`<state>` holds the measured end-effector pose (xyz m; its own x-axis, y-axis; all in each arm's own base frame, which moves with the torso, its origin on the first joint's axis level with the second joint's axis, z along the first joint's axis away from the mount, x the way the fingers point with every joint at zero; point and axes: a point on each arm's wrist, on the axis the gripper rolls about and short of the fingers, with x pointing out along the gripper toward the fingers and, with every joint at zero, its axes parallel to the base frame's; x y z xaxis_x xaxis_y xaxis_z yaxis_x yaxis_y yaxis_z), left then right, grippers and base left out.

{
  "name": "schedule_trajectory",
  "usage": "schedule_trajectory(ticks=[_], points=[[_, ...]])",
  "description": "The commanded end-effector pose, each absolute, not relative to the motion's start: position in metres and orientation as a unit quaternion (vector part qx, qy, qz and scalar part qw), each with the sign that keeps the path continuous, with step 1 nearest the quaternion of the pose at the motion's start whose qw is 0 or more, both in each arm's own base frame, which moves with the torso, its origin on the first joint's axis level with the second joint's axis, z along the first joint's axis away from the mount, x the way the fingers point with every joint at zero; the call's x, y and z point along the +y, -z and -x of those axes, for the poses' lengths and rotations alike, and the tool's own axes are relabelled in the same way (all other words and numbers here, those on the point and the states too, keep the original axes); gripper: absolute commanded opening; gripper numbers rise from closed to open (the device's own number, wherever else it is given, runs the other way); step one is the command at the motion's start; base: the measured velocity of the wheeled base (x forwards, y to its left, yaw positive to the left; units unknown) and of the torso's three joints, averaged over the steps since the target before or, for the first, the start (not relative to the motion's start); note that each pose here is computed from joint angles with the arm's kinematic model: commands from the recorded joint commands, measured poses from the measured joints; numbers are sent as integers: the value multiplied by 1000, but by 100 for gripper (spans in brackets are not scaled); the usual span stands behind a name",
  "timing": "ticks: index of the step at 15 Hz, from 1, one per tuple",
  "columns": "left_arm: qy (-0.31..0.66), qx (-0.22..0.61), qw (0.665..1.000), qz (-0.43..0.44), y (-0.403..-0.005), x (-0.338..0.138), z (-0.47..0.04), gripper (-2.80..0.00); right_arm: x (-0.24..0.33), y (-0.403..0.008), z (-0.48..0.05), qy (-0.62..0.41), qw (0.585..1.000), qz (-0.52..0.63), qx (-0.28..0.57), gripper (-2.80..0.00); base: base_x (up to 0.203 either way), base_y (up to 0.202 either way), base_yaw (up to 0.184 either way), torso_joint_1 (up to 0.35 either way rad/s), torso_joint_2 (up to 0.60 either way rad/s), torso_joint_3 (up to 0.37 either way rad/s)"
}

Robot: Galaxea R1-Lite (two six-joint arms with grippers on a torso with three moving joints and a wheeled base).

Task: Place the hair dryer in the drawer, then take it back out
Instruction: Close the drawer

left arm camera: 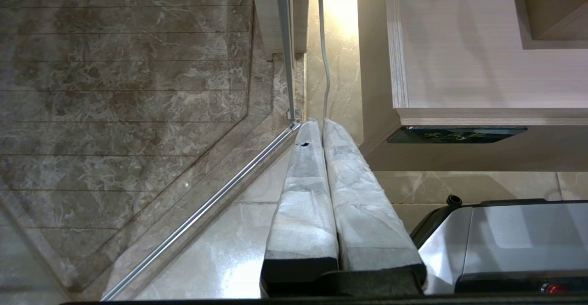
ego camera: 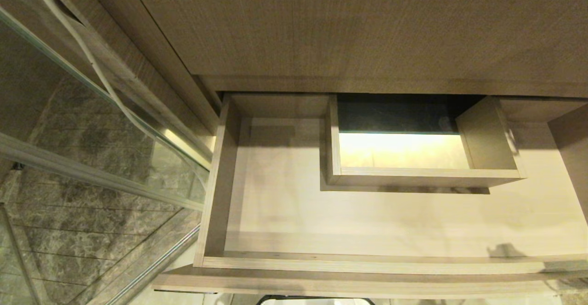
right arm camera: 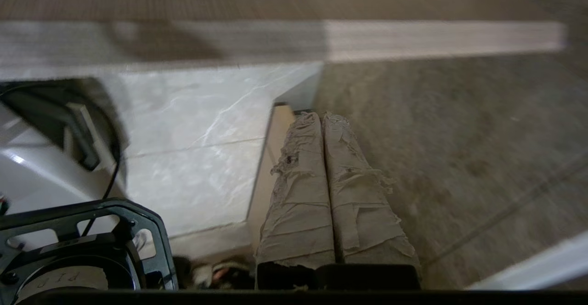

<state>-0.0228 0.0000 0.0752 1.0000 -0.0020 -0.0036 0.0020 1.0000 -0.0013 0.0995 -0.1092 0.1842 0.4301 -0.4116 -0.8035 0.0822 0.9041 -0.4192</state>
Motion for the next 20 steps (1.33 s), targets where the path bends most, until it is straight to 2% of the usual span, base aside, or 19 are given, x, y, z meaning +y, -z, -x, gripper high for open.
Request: schedule_trajectory(ticks=[1,8,12,17,20], points=[[1,2,1000,1,-75,0,23,-280,-132,-165,-120,103,814,136,555,-280,0,0,0,0,0,0],[1,2,1000,1,-75,0,23,-280,-165,-141,-140,36,765,169,620,-280,0,0,0,0,0,0],[1,2,1000,1,-75,0,23,-280,-174,-128,-147,22,759,161,631,-280,0,0,0,0,0,0],[1,2,1000,1,-75,0,23,-280,-193,-145,-166,49,814,203,543,-280,0,0,0,0,0,0],[1,2,1000,1,-75,0,23,-280,-200,-164,-176,56,859,234,453,-280,0,0,0,0,0,0]])
